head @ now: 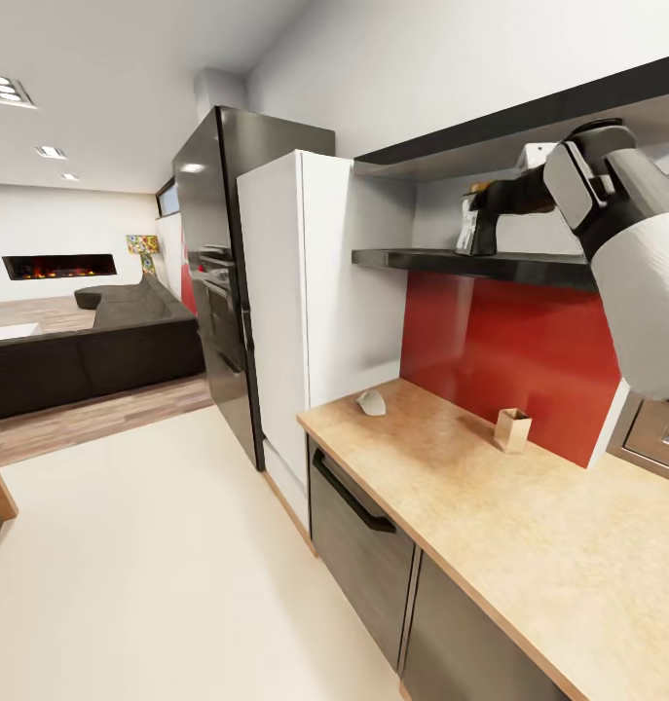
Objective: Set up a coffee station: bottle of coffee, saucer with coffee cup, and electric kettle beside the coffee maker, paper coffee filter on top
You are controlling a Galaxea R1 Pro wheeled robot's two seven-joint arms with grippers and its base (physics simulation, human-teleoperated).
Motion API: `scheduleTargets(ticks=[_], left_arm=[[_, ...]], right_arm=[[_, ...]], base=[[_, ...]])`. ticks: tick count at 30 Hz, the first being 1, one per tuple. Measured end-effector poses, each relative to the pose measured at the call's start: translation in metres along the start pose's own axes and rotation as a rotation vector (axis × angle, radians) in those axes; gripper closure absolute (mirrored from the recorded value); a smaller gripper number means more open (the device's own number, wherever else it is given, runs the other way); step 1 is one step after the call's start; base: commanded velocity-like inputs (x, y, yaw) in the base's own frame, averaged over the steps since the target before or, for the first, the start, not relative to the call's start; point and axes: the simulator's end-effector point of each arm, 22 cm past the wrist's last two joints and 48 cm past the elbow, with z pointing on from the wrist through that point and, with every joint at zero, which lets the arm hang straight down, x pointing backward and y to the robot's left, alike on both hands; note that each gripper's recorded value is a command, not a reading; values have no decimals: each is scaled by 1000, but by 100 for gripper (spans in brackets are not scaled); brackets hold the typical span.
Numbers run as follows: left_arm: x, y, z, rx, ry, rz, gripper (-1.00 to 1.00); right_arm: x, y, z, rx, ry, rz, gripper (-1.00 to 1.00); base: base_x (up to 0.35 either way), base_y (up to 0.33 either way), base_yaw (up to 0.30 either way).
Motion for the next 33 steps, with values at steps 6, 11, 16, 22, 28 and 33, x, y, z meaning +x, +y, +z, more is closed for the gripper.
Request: scheduleTargets(ticks=[6,11,16,22,28,33], left_arm=[[0,0,0,0,1,0,-100],[0,0,0,0,2,1,-100],[1,0,0,0,2,1,-100],[1,0,0,-1,3,1,-100],[1,0,0,-1,3,0,-100],[1,0,0,-1,2,0,-100]], right_arm=[[-7,0,-4,-2,17,12,-100],[-1,0,0,-20,45,50,-100],[2,-2,5,-22,35,66,-100],[-6,-1,7,-31,-8,70,-100],[-15,3,7,-37,-50,58,-100],[-24,5,6,-36,-90,45,-100]], base=[[0,0,0],[0,0,0],[0,0,0],[0,0,0],[0,0,0],[20,0,0]])
